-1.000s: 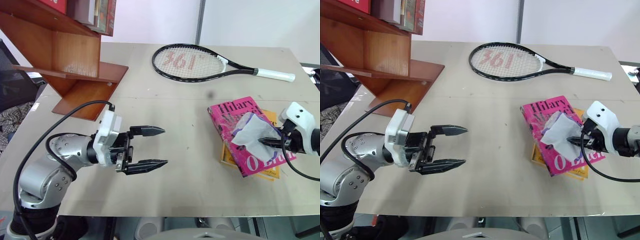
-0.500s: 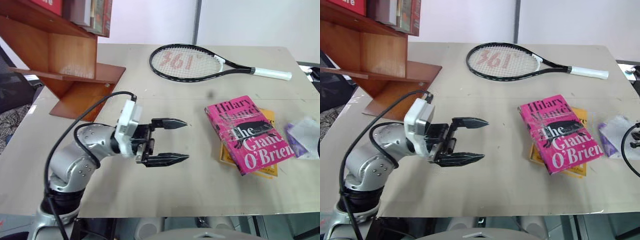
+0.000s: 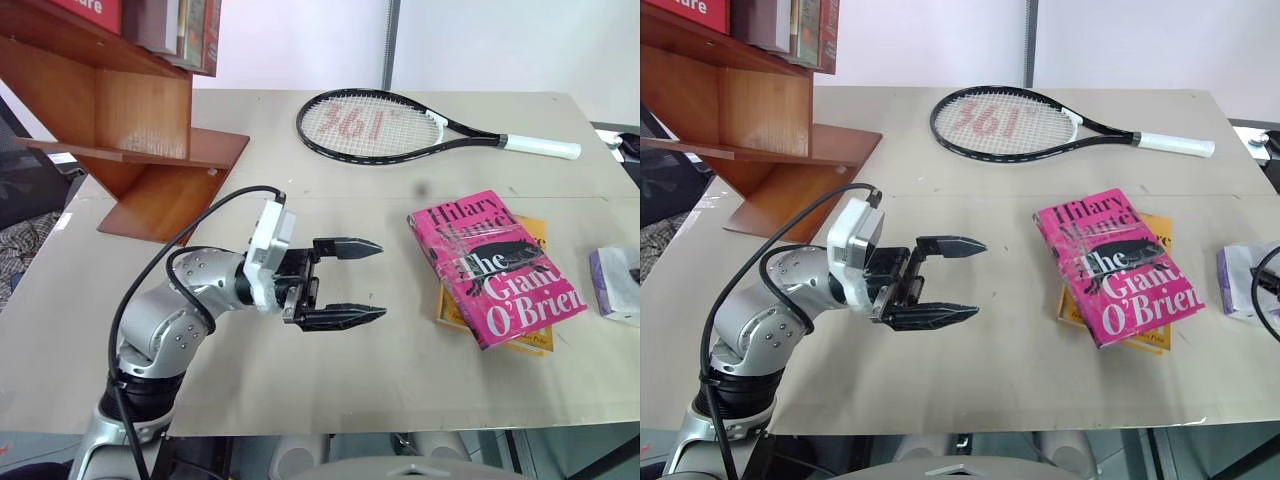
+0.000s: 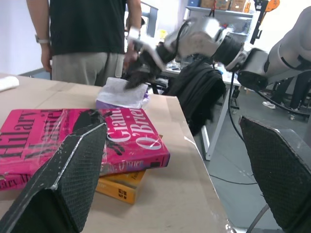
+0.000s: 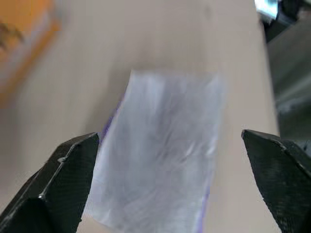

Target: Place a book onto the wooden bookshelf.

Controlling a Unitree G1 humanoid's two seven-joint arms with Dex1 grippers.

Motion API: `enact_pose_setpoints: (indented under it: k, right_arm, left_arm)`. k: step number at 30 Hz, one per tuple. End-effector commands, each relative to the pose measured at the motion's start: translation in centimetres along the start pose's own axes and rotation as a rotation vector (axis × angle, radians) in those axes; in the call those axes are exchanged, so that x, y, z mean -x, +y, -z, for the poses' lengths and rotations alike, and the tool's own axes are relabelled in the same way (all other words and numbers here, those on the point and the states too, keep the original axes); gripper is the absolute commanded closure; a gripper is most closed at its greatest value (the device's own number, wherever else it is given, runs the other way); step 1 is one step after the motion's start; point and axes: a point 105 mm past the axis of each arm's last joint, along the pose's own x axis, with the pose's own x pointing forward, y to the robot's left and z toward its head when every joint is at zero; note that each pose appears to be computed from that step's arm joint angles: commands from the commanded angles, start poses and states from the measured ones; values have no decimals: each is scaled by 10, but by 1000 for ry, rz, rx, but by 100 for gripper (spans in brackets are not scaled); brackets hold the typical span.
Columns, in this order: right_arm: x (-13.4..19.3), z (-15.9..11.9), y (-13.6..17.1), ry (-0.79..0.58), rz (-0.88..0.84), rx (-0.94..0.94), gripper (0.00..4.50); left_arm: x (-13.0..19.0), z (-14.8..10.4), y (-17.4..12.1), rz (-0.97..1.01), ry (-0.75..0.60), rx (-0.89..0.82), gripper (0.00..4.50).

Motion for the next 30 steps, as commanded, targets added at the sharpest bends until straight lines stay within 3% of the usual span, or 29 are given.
enact_pose_setpoints:
  k: [1,5,8,9,11,14,17,19,24,30]
  right_arm:
    - [36,-25,29,-158,-180,52,8]
    - [71,-16,79,-263,-406,86,8]
    - [66,-8,88,-248,-395,35,8]
    - [62,-7,88,-244,-383,5,32]
    - [53,-4,90,-217,-364,1,87]
    - [41,-6,95,-201,-358,20,218]
    - [28,-9,99,-188,-359,50,385]
    - [22,-8,98,-177,-349,67,435]
    - [6,-7,87,-150,-297,104,435]
    - [-45,-7,76,-32,-198,155,435]
  left_arm:
    - [4,1,2,-13,14,-19,0]
    - [12,12,6,-26,67,-31,0]
    - [12,11,8,-26,66,-36,0]
    - [12,10,9,-23,69,-39,0]
    - [12,11,9,-18,80,-44,0]
    - [11,9,9,-11,86,-42,0]
    - [11,10,13,-32,98,-30,0]
    - [11,10,14,-44,105,-29,0]
    - [14,12,9,-48,116,-27,0]
    - [17,8,5,-47,131,-58,0]
